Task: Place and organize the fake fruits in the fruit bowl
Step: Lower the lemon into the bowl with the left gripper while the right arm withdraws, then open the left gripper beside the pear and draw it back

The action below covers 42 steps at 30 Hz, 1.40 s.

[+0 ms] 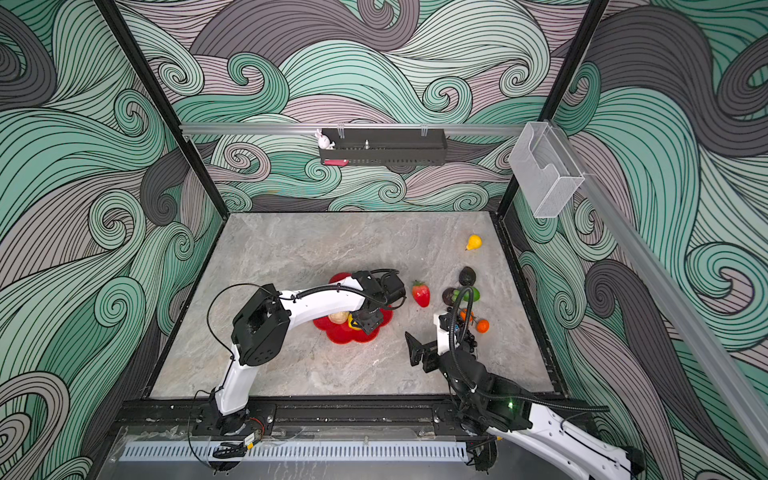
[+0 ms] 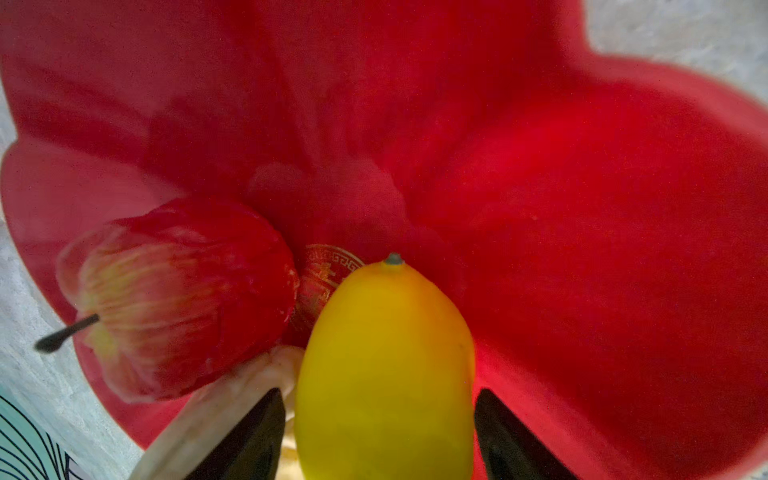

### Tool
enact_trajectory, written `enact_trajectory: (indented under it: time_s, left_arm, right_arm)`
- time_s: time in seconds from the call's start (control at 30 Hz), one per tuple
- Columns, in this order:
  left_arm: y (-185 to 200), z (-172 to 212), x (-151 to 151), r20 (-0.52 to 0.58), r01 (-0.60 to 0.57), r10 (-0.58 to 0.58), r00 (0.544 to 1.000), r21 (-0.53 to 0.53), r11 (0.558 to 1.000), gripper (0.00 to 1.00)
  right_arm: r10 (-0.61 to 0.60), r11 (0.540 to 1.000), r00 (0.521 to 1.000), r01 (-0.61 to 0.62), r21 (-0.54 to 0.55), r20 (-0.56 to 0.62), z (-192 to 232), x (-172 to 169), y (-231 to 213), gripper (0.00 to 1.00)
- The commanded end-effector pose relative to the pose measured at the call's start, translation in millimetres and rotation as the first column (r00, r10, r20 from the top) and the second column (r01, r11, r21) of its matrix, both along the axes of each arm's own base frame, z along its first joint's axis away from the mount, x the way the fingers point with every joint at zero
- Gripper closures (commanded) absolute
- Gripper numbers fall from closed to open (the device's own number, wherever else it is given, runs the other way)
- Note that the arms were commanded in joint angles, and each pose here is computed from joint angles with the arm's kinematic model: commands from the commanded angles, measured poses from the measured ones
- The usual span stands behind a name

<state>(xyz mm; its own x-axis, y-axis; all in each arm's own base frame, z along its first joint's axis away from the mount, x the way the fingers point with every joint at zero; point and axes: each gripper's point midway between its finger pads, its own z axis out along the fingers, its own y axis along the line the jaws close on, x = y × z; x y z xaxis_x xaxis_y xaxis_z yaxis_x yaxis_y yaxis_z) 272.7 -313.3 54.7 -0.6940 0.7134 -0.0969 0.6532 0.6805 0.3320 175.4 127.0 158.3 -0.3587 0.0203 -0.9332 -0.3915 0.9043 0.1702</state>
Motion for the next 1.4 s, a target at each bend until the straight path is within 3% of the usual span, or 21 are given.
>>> enact_trajectory:
  time_s: [0.0,0.83,1.37]
  left_arm:
    - [-1,13,0,0.022,-0.010,0.010,1.000,0.001,1.000,0.24]
    - [6,33,5,0.082,-0.040,0.039,0.996,0.014,0.999,0.20]
    - [-4,48,-1,0.077,-0.024,0.029,0.997,-0.062,0.998,0.22]
  right_arm:
    - [0.004,1.000,1.000,-0.004,-0.013,0.005,-3,1,1,0.00]
    - [0.004,1.000,1.000,-0.004,-0.017,0.005,-4,2,2,0.00]
    - [0.005,1.000,1.000,-0.005,-0.016,0.003,-4,2,2,0.00]
